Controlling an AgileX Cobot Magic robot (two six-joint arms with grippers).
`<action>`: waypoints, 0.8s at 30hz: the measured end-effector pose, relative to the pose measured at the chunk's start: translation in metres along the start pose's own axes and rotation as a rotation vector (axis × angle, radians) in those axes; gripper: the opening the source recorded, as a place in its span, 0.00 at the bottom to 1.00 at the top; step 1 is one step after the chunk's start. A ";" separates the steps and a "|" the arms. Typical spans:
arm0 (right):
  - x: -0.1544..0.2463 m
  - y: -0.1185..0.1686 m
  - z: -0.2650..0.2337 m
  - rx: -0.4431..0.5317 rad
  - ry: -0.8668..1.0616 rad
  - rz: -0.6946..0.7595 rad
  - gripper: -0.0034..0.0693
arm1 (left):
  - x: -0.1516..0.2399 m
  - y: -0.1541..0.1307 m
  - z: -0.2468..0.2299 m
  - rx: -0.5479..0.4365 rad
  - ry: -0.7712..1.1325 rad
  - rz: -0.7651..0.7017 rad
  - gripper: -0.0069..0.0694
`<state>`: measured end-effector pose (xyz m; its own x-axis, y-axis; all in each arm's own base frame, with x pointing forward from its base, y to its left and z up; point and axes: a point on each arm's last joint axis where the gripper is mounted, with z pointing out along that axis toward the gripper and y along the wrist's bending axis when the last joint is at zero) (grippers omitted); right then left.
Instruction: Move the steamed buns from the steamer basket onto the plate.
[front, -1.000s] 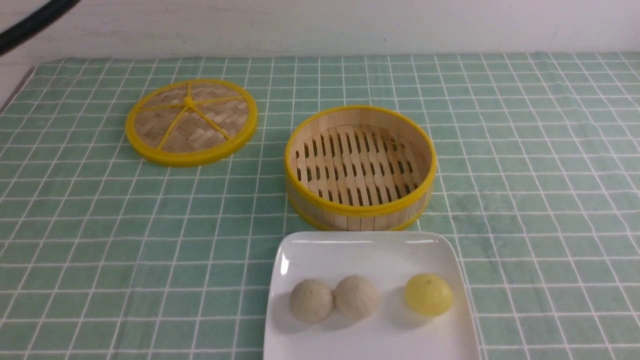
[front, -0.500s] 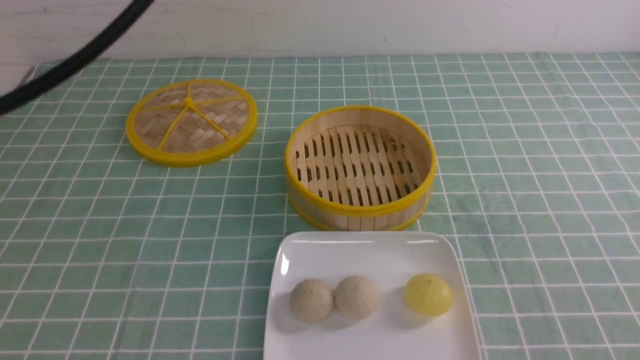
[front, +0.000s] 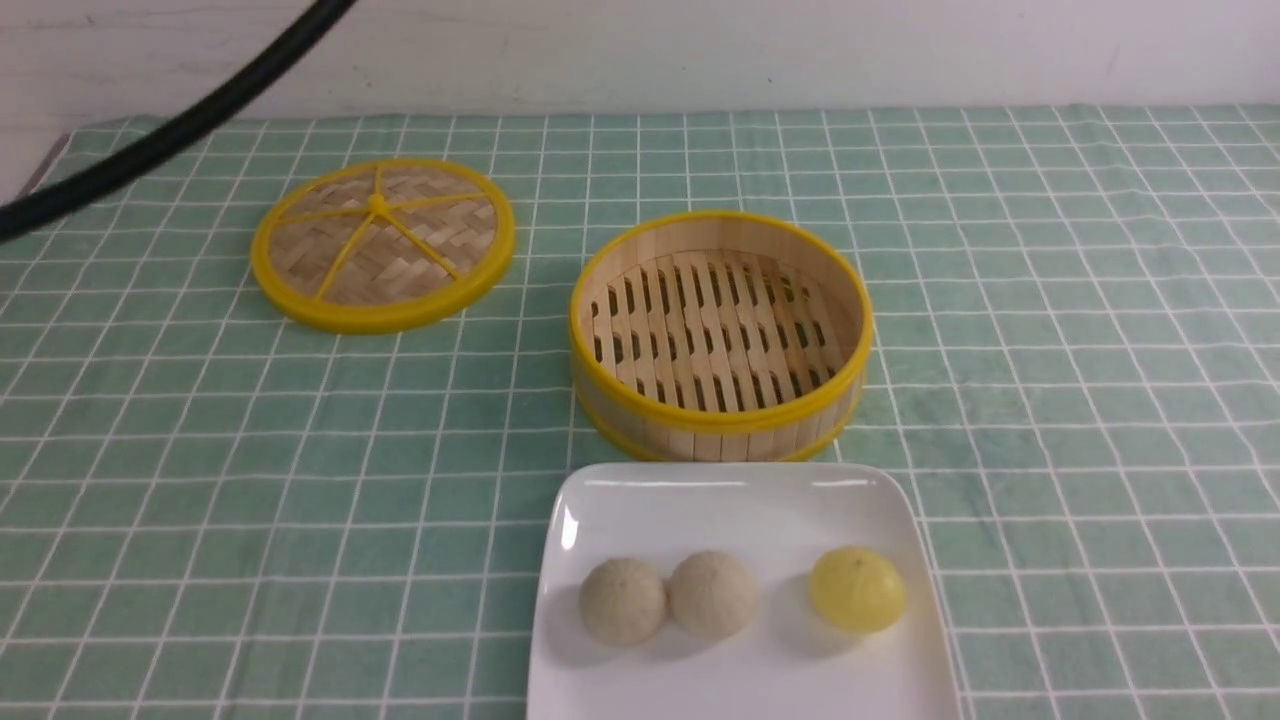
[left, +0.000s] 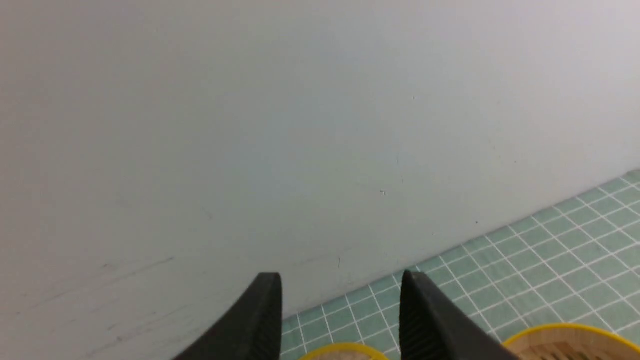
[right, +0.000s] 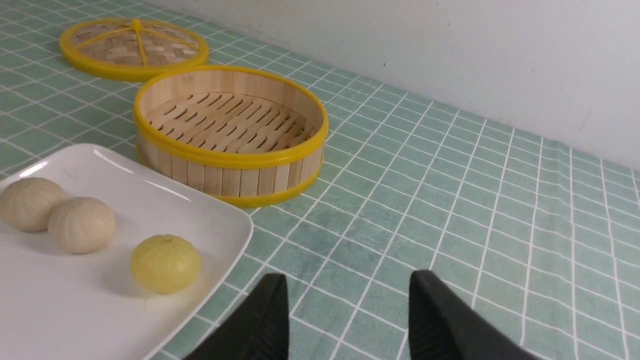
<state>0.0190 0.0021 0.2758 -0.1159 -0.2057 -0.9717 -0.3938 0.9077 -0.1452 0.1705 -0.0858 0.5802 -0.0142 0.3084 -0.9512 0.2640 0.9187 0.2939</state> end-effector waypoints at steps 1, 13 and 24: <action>0.000 0.000 0.000 0.000 0.000 0.000 0.51 | 0.000 0.000 0.000 0.000 -0.004 -0.002 0.55; 0.020 0.004 0.014 -0.011 0.050 -0.004 0.44 | 0.002 0.000 0.000 -0.004 0.017 -0.020 0.55; 0.057 0.017 0.040 -0.069 0.012 0.082 0.37 | 0.005 0.000 0.000 -0.006 0.058 -0.022 0.55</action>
<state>0.0426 0.0205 0.2102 -0.1607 -0.1365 -0.9775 -0.4445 0.8943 -0.0518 0.1704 -0.0837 0.5753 -0.0757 0.3020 -0.9503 0.2573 0.9267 0.2740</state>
